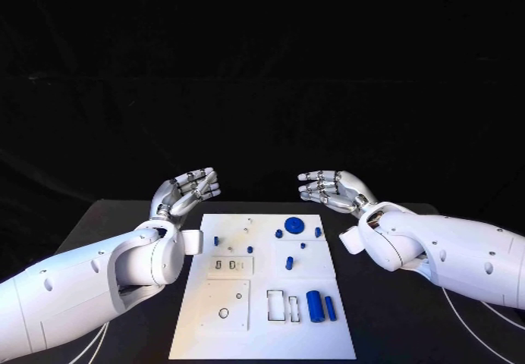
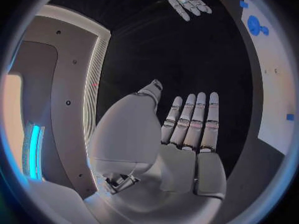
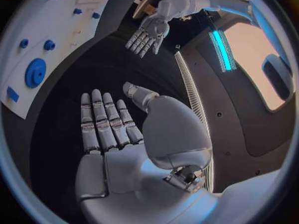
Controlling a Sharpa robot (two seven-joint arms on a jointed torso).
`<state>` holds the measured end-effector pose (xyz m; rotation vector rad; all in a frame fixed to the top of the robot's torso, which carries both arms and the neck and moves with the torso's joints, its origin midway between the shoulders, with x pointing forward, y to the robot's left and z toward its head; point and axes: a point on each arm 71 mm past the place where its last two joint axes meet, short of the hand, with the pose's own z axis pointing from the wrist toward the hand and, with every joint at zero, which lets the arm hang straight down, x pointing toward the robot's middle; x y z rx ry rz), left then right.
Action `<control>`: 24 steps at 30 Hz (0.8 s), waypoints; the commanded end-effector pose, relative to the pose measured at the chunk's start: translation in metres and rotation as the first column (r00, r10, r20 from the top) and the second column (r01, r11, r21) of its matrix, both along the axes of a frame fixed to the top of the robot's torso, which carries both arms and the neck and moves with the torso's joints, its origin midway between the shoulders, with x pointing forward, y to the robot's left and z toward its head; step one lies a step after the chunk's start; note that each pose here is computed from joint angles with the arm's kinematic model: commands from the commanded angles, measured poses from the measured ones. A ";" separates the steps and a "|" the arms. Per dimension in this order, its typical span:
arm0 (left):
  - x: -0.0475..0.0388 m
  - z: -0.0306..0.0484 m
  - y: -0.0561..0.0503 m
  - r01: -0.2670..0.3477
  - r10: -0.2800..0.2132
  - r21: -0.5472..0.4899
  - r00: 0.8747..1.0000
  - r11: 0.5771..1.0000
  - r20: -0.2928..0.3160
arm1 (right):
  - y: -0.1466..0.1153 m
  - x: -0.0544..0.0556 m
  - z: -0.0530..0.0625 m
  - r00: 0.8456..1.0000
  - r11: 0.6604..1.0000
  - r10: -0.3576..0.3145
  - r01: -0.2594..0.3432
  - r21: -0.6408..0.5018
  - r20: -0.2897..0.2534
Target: Assemble the parts on the task board
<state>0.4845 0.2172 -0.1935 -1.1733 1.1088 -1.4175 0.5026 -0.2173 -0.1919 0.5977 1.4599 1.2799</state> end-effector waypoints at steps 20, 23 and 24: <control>-0.0245 0.0287 -0.013 0.219 -0.219 -0.044 0.976 0.975 0.010 | 0.028 0.012 0.027 0.928 0.670 0.304 -0.046 -0.741 0.217; -0.0285 0.0306 -0.015 0.240 -0.240 -0.052 0.971 0.969 0.009 | 0.033 0.012 0.028 0.917 0.606 0.328 -0.019 -0.796 0.227; -0.0296 0.0311 -0.015 0.245 -0.245 -0.053 0.970 0.968 0.009 | 0.035 0.013 0.029 0.913 0.585 0.334 -0.008 -0.811 0.233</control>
